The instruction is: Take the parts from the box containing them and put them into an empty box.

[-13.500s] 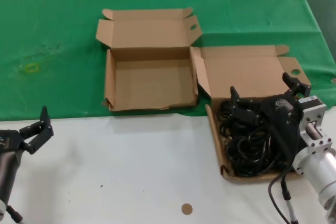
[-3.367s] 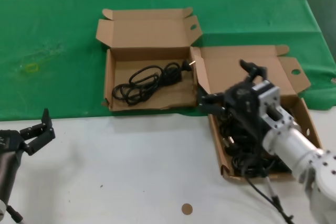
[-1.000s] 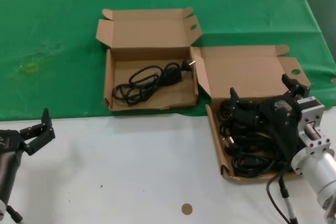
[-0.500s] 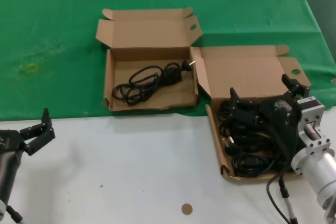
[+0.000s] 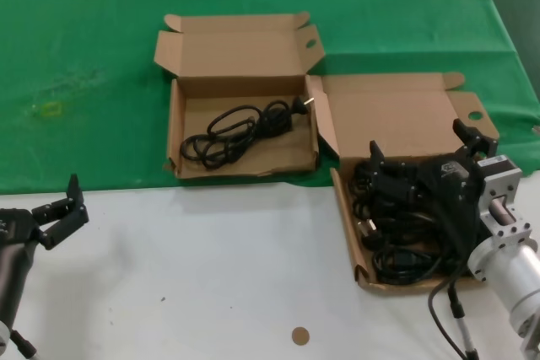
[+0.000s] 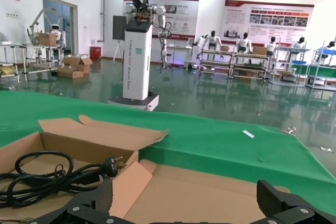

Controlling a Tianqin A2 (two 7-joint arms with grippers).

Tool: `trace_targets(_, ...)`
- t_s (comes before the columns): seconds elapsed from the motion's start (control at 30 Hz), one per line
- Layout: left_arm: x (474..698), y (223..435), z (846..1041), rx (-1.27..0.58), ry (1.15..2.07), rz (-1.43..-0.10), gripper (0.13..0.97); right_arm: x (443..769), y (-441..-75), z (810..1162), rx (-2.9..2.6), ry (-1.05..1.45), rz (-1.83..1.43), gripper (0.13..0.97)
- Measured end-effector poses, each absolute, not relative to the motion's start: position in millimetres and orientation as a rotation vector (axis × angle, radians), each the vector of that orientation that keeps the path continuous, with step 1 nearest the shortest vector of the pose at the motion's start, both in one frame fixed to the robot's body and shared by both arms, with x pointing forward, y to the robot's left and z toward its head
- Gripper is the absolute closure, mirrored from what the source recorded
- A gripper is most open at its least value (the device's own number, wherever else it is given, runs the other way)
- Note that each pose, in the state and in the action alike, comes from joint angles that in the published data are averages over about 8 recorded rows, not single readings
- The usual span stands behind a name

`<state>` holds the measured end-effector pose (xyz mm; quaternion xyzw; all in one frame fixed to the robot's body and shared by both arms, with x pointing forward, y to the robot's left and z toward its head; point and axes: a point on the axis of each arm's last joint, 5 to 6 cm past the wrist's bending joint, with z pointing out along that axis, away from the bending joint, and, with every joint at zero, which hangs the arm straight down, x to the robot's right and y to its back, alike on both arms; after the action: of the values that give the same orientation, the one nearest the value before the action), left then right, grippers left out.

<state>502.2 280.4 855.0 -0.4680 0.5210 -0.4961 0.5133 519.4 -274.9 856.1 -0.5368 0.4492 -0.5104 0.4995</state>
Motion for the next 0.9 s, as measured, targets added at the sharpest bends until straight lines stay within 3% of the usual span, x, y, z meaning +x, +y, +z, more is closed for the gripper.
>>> trace_targets(0.9,502.2,280.4,855.0,-1.125,1.253,-1.193,0.132,519.4,-274.9,856.1,-1.299,1.087,-1.235,0.13)
